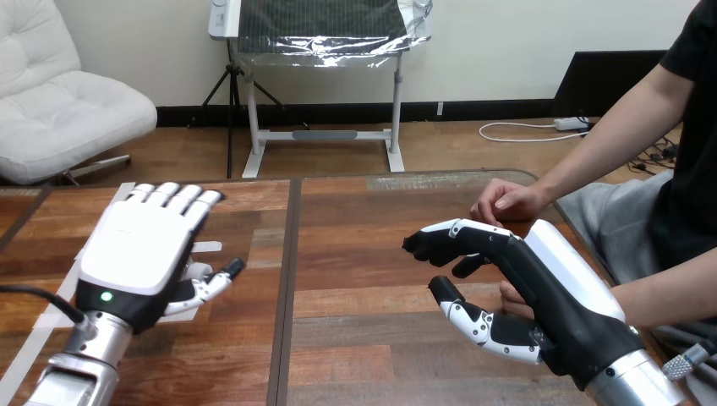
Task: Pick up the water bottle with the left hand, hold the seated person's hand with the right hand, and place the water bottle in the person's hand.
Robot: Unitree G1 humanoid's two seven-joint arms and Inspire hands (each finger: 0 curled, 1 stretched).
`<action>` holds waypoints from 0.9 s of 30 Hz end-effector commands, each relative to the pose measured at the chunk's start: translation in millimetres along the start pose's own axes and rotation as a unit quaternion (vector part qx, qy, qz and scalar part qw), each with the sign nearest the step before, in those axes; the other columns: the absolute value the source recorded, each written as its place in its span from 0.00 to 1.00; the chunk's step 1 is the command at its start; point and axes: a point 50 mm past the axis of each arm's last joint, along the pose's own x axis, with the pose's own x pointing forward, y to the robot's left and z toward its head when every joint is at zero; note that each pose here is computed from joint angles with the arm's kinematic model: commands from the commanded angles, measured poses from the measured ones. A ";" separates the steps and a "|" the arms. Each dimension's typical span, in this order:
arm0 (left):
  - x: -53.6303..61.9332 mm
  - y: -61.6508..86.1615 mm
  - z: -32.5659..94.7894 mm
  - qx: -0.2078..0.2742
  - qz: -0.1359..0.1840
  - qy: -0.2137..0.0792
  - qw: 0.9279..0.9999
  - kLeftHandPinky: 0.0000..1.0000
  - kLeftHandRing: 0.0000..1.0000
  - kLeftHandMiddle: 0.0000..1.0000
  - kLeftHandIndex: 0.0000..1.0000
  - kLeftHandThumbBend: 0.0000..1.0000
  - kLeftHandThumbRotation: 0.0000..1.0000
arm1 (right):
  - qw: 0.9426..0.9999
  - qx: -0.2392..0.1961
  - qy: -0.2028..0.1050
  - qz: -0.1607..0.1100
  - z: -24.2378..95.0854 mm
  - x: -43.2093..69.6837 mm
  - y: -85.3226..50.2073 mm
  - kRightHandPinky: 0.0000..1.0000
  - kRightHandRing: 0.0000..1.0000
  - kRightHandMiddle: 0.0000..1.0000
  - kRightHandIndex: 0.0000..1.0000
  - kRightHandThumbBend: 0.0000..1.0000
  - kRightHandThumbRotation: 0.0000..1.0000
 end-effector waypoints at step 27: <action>36.8 -12.5 -17.5 -0.093 -0.171 0.140 0.971 1.00 1.00 1.00 1.00 0.54 1.00 | 0.999 -0.017 -0.028 -0.008 8.3 8.2 -9.9 0.68 0.75 0.75 0.71 0.22 0.00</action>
